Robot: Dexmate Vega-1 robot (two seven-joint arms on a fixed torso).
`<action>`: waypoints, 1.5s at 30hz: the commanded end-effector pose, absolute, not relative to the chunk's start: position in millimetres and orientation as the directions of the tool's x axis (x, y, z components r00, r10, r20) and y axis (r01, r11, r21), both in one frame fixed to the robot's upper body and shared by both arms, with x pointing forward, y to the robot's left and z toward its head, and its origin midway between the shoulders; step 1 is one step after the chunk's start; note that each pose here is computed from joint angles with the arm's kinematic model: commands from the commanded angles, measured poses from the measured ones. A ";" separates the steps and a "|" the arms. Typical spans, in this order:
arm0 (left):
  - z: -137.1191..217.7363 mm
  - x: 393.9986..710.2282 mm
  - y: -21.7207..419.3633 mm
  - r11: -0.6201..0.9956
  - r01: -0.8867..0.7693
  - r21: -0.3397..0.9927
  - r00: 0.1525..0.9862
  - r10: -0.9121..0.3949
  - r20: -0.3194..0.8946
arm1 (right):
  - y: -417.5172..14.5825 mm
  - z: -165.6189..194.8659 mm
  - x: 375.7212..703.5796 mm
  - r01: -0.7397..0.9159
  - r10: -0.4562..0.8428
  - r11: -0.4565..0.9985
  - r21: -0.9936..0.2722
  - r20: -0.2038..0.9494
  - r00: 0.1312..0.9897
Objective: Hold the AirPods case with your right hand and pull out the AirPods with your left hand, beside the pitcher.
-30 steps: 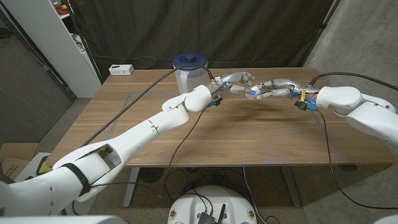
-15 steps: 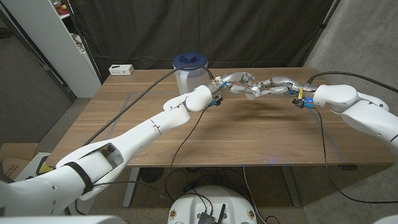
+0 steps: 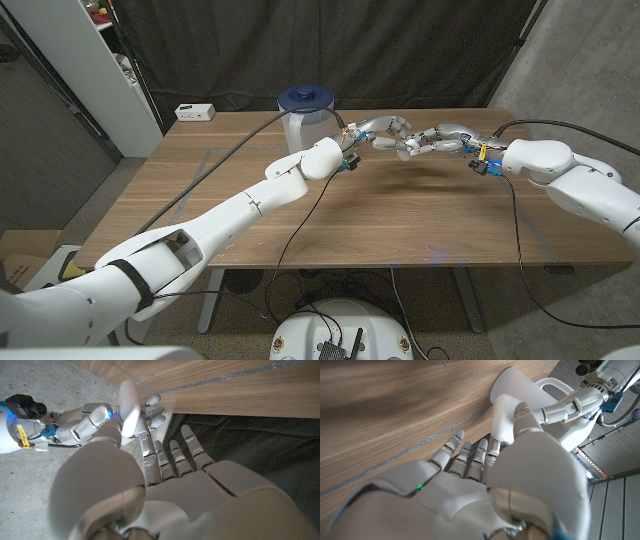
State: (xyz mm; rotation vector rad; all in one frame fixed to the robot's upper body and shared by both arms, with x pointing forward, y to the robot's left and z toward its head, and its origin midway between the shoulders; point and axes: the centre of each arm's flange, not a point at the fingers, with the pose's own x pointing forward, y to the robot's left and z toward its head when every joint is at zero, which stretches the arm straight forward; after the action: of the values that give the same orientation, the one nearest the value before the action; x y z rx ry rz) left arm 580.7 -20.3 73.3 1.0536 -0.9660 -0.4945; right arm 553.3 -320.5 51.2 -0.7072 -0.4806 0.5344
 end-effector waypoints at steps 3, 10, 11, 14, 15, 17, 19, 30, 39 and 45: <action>74.1 582.9 -22.1 0.479 -0.037 0.877 0.505 -0.749 0.429 | -323.2 45.9 554.0 -0.294 0.602 0.650 -0.701 0.238 0.762; 74.8 586.8 -20.7 0.499 0.012 0.867 0.514 -0.747 0.423 | -323.8 45.7 554.3 -0.301 0.609 0.648 -0.700 0.239 0.756; 74.8 587.0 -20.6 0.497 0.010 0.868 0.515 -0.746 0.421 | -323.9 45.6 554.4 -0.301 0.609 0.649 -0.698 0.241 0.755; 74.7 587.2 -21.3 0.489 0.006 0.872 0.518 -0.748 0.415 | -324.4 44.9 554.3 -0.300 0.608 0.655 -0.694 0.248 0.754; 74.6 587.2 -21.6 0.486 0.004 0.874 0.519 -0.748 0.414 | -324.5 44.8 554.2 -0.300 0.608 0.655 -0.693 0.249 0.754; 74.6 587.3 -22.1 0.484 0.004 0.875 0.519 -0.749 0.411 | -325.0 44.5 553.7 -0.298 0.605 0.660 -0.689 0.253 0.755; 74.8 587.4 -22.1 0.483 0.006 0.875 0.519 -0.750 0.411 | -325.5 44.2 553.7 -0.299 0.605 0.661 -0.688 0.253 0.755; 78.9 589.3 -18.6 0.499 0.066 0.864 0.522 -0.755 0.396 | -328.8 39.8 554.5 -0.272 0.598 0.678 -0.683 0.297 0.745; 78.1 591.5 -16.8 0.509 0.125 0.852 0.527 -0.762 0.378 | -331.6 35.6 556.0 -0.272 0.593 0.692 -0.668 0.313 0.741; 78.4 593.4 -15.0 0.520 0.182 0.834 0.519 -0.771 0.368 | -334.4 32.7 556.5 -0.276 0.586 0.709 -0.649 0.325 0.742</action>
State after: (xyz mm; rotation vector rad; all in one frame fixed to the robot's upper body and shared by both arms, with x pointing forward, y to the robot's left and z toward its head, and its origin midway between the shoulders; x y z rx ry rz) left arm 590.8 -17.7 77.6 0.8927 -0.8655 -0.6072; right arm 555.3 -329.9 37.4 -0.6452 -0.5401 0.5166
